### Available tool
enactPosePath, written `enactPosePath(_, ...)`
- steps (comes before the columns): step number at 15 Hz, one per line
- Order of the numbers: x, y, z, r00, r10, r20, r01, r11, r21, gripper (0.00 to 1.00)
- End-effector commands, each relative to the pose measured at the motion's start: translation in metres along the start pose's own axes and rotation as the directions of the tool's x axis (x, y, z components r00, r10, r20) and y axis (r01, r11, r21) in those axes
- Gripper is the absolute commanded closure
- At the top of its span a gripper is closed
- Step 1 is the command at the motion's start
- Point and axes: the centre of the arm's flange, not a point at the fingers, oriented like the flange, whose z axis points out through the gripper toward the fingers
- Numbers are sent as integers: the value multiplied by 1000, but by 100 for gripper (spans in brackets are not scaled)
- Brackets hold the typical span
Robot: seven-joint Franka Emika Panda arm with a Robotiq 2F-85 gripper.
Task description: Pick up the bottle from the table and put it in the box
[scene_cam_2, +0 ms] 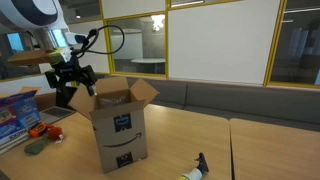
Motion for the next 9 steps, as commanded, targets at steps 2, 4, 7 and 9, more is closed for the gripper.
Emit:
enactPosePath(2, 3, 0, -5, 1000, 1, -11, -1, 1000, 1, 0)
enactPosePath(4, 4, 0, -8, 1000, 1, -17, -1, 1000, 1, 0)
enactPosePath(7, 4, 0, -8, 1000, 1, -18, -1, 1000, 2, 0)
enactPosePath(9, 4, 0, -8, 1000, 1, -18, -1, 1000, 2, 0)
